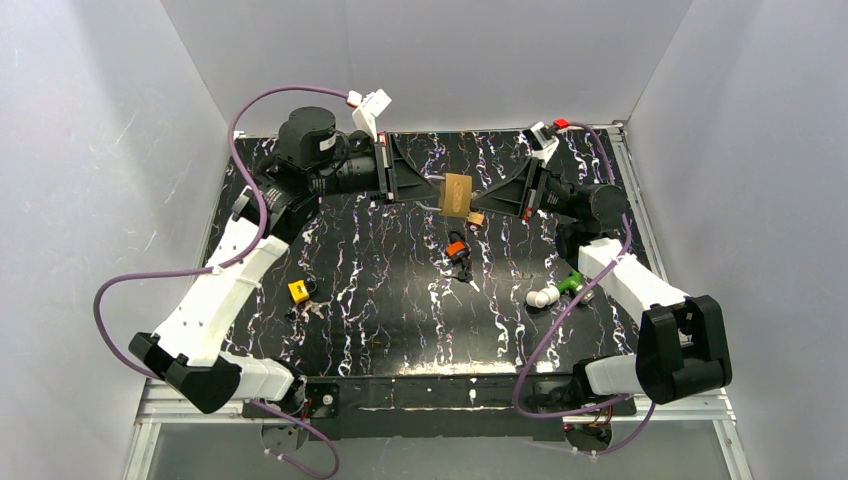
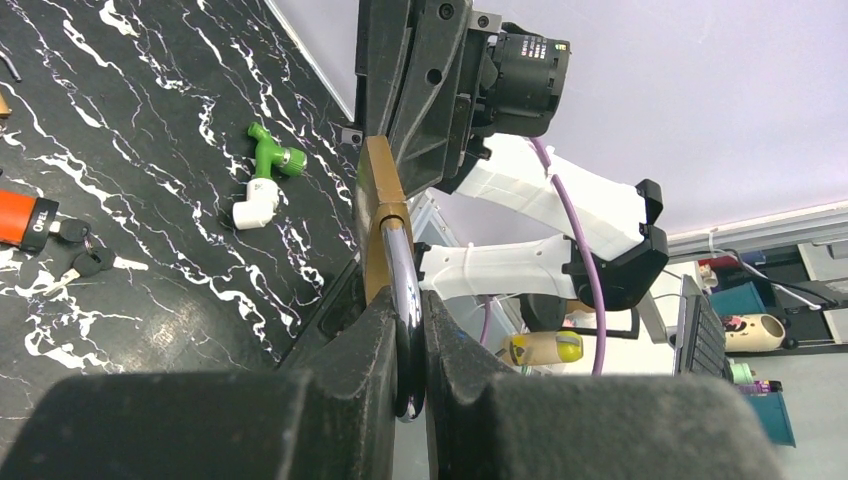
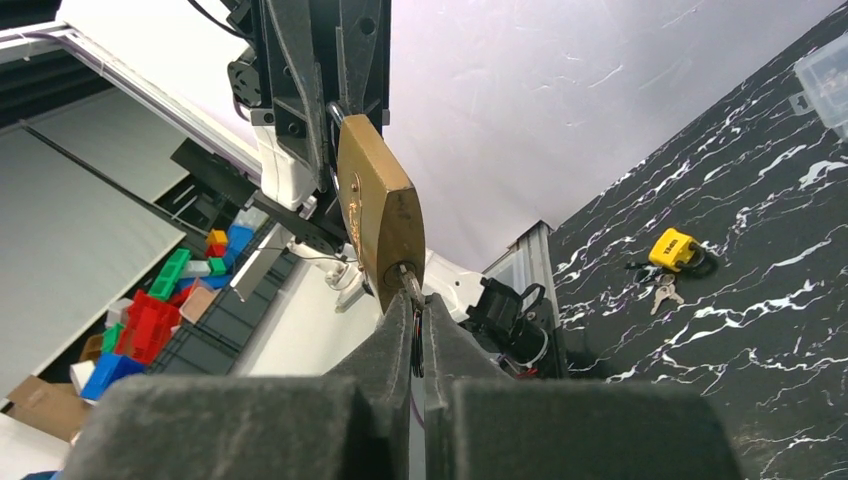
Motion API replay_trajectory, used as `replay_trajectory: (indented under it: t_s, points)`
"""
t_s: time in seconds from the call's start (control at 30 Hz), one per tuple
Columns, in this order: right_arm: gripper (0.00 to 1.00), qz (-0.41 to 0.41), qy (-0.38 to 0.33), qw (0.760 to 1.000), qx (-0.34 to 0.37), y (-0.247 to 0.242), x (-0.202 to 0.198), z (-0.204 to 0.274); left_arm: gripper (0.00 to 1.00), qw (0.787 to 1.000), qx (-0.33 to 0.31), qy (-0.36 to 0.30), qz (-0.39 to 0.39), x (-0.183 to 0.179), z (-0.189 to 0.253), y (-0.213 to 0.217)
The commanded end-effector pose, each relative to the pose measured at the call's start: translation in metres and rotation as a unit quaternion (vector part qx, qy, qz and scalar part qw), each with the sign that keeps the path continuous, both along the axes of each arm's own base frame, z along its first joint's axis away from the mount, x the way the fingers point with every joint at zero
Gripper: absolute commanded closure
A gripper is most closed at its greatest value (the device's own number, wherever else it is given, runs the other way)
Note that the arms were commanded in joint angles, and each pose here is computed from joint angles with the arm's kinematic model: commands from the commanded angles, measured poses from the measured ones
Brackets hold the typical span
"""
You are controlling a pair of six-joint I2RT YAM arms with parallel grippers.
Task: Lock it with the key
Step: Lock the lock, then place the lock at the center of the board.
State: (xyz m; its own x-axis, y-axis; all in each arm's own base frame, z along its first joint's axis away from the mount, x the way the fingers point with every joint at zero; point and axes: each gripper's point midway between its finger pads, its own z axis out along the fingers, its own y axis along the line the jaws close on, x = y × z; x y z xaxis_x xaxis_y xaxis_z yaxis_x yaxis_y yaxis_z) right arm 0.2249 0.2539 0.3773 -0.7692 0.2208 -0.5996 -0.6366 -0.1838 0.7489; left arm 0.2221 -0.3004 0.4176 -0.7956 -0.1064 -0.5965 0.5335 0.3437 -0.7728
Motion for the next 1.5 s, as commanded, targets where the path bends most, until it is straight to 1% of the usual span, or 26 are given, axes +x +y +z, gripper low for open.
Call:
replay_trajectory:
  t_s: [0.0,0.33,0.5,0.6,0.67,0.73,0.83,0.87,0.93,0.97,1.03,1.23,1.4,1.47]
  points:
    - [0.99,-0.004,-0.033,0.999,0.008,-0.003,-0.007,0.008,1.0,0.996,-0.049,-0.073,-0.01,-0.019,0.048,0.01]
    - [0.99,-0.036,-0.002,0.999,0.002,-0.006,0.012,-0.008,1.0,0.995,-0.022,-0.095,0.028,-0.021,0.049,0.035]
    - [0.99,-0.059,0.016,0.998,-0.009,-0.007,0.025,-0.02,1.0,0.995,-0.006,-0.092,0.047,-0.02,0.044,0.048]
    - [0.99,-0.091,0.037,0.995,-0.034,-0.006,0.038,-0.032,1.0,0.993,0.028,-0.08,0.085,-0.011,0.029,0.061]
    - [0.99,-0.118,0.05,0.99,-0.06,-0.007,0.047,-0.043,1.0,0.987,0.083,-0.055,0.128,-0.001,0.008,0.075]
    - [0.99,-0.151,0.057,0.982,-0.093,-0.007,0.056,-0.054,1.0,0.972,0.154,-0.014,0.176,0.01,-0.025,0.093]
    - [0.99,-0.183,0.067,0.971,-0.138,-0.002,0.065,-0.069,1.0,0.936,0.256,0.043,0.236,0.022,-0.076,0.122]
    - [0.99,-0.184,0.068,0.969,-0.149,0.002,0.066,-0.072,1.0,0.923,0.284,0.058,0.252,0.024,-0.093,0.13]
    - [0.99,-0.188,0.072,0.965,-0.167,0.013,0.069,-0.079,1.0,0.906,0.32,0.078,0.266,0.026,-0.121,0.14]
    - [0.99,-0.187,0.072,0.963,-0.178,0.02,0.07,-0.084,1.0,0.898,0.335,0.093,0.27,0.026,-0.136,0.143]
    - [0.99,-0.183,0.072,0.959,-0.203,0.036,0.07,-0.094,1.0,0.889,0.353,0.114,0.268,0.025,-0.157,0.145]
    - [0.99,-0.157,0.089,0.952,-0.245,0.081,0.073,-0.124,1.0,0.836,0.431,0.146,0.308,0.039,-0.212,0.173]
    - [0.99,-0.126,0.115,0.944,-0.281,0.12,0.076,-0.159,1.0,0.803,0.438,0.188,0.357,0.059,-0.247,0.192]
    - [0.99,-0.112,0.128,0.943,-0.287,0.134,0.076,-0.17,1.0,0.789,0.441,0.195,0.38,0.068,-0.257,0.201]
